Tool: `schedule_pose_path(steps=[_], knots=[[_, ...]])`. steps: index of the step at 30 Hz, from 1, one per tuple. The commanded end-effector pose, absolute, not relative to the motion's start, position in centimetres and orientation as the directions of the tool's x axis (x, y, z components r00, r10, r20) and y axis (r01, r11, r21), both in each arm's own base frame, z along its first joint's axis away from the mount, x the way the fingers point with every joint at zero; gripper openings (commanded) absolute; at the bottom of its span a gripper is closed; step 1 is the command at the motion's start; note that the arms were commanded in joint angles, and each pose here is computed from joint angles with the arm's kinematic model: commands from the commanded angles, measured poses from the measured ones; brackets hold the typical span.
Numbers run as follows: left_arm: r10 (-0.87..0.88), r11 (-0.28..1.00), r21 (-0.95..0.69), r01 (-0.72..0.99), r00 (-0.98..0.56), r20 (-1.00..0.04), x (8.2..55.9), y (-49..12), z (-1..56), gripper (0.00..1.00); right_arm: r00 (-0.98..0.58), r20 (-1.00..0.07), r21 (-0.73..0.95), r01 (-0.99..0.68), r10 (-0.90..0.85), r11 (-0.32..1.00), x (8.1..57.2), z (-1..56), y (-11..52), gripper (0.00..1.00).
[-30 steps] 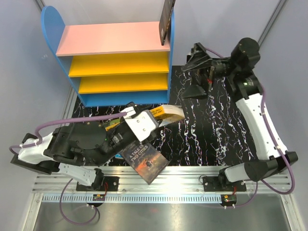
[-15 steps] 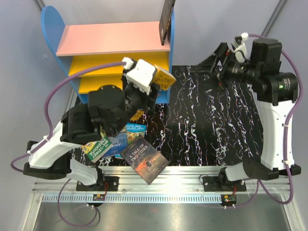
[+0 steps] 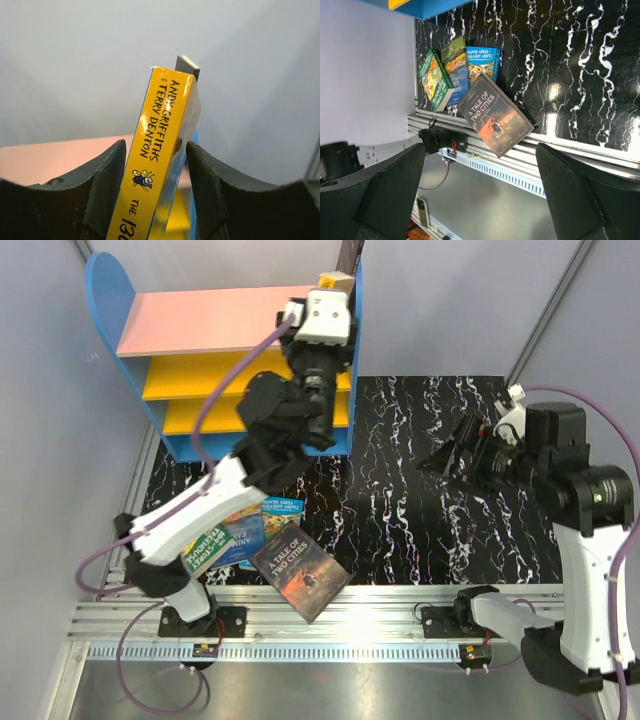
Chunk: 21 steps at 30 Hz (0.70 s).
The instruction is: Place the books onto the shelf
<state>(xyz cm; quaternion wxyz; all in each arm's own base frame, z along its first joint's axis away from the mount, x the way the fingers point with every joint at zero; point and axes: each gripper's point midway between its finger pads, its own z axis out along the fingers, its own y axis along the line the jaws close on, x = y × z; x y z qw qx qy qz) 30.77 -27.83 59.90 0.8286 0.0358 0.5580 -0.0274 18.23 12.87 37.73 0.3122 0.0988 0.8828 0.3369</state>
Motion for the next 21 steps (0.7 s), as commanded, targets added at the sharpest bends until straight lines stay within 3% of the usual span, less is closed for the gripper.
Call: schedule_pose_path(steps=[1,6,9,17,21], knots=[[-0.173,0.984,-0.16,0.077,0.628,-0.759,30.4,-26.4,67.5,0.0,-0.855,-0.403,0.596,0.025,0.325,0.803,13.6,34.6,11.6,1.0],[-0.118,0.983,-0.183,-0.016,0.707,-0.697,34.1,-25.1,69.6,0.0,-0.866,-0.382,0.584,0.045,0.323,0.811,14.2,33.3,11.6,1.0],[-0.18,0.973,-0.231,0.029,0.72,-0.67,36.1,-23.6,69.8,0.0,-0.873,-0.358,0.569,0.077,0.331,0.819,15.5,32.5,11.6,1.0],[-0.288,0.949,-0.28,0.141,0.745,-0.602,32.3,-18.5,73.6,0.0,-0.884,-0.319,0.522,0.137,0.342,0.842,18.5,29.8,11.4,1.0],[-0.296,0.951,-0.258,0.167,0.732,-0.614,33.8,-17.8,71.5,0.0,-0.887,-0.31,0.527,0.14,0.342,0.839,20.1,28.9,11.8,1.0]])
